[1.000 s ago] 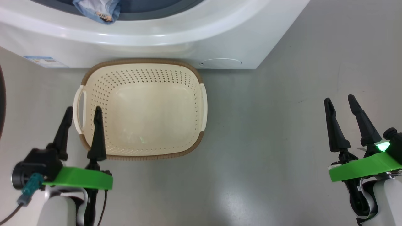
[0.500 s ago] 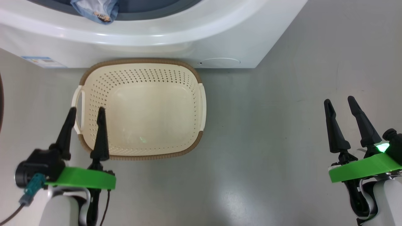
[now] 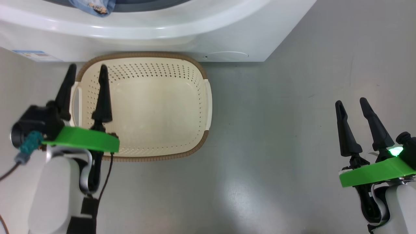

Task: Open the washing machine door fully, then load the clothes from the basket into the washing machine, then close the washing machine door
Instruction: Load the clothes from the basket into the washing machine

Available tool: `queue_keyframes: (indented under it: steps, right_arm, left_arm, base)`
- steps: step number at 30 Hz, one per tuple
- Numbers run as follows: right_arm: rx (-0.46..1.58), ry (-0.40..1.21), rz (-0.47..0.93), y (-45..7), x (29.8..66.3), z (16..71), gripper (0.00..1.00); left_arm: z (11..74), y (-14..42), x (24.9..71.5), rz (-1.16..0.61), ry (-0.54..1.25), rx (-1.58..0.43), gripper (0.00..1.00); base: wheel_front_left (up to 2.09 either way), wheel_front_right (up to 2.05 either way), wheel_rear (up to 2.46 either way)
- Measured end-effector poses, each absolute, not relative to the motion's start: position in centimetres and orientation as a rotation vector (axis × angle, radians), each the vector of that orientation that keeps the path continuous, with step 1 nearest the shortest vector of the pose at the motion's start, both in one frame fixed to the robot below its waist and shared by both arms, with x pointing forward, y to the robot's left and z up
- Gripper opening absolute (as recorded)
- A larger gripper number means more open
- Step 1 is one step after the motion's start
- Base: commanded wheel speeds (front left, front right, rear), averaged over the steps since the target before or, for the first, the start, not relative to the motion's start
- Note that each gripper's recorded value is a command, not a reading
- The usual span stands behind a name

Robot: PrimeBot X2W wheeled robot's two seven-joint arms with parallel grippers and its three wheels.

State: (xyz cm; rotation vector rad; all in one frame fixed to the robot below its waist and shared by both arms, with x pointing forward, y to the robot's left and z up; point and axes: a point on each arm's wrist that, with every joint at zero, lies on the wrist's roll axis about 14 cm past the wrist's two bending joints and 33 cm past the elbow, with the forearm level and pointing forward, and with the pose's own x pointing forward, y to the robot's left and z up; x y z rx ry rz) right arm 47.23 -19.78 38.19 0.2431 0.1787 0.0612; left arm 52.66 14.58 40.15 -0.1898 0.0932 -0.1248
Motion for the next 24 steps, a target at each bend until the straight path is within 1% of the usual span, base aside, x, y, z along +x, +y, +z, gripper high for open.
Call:
queue_keyframes:
  steps: [13, 24]
  right_arm:
    - [0.243, 0.177, 0.054, -20.0, 48.2, 37.5, 1.0]
    - [0.239, 0.185, 0.037, -20.6, 48.3, 37.0, 1.0]
  left_arm:
    - [40.5, 12.6, 58.4, -0.182, 0.074, -0.178, 1.0]
    - [38.7, 11.9, 61.7, -0.213, 0.132, -0.106, 1.0]
  base:
    - [0.0, 0.0, 0.0]
    - [0.0, 0.0, 0.0]
